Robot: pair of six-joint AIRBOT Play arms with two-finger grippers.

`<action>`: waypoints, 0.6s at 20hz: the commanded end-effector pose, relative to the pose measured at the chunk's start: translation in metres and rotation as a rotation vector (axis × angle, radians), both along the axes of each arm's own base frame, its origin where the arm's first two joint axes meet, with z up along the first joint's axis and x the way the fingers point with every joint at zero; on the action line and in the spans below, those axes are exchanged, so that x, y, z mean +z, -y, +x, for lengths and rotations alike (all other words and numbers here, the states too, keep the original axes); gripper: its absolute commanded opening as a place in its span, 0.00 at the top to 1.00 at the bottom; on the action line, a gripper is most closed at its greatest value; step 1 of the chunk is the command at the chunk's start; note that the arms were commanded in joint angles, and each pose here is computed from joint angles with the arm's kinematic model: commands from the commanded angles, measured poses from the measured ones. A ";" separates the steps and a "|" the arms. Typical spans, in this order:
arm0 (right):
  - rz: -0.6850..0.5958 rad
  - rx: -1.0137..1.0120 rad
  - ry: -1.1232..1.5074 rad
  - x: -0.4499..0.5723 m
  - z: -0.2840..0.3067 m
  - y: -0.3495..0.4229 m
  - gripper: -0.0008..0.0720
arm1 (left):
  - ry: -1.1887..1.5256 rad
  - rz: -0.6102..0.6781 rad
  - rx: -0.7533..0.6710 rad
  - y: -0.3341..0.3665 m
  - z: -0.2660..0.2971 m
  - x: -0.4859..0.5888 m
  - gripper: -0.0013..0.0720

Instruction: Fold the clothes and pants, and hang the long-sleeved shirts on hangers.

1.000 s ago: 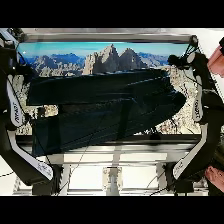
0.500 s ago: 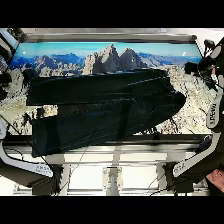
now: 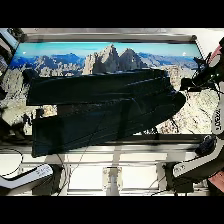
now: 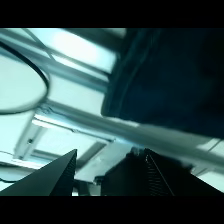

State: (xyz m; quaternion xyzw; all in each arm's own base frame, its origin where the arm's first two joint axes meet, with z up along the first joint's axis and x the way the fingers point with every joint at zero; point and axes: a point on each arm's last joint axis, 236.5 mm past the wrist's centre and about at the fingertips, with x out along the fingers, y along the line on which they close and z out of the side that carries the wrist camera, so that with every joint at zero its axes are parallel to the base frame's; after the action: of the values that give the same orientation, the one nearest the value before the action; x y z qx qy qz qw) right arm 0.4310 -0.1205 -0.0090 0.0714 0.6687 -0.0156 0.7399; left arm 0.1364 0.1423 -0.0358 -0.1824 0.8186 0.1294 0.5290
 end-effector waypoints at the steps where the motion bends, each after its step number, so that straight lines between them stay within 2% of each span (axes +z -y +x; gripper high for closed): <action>1: 0.037 0.021 -0.035 -0.002 -0.010 -0.009 0.33 | -0.013 -0.095 -0.029 0.034 -0.043 -0.036 0.32; 12: 0.069 0.022 -0.023 -0.001 -0.008 -0.017 0.33 | 0.147 0.031 -0.016 0.009 -0.016 -0.056 0.32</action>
State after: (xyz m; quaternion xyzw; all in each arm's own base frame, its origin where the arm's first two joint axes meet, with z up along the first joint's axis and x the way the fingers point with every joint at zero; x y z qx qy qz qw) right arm 0.4236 -0.1052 -0.0103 0.0871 0.6780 0.0124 0.7297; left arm 0.1118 0.1262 -0.0834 -0.1848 0.7931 0.1133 0.5692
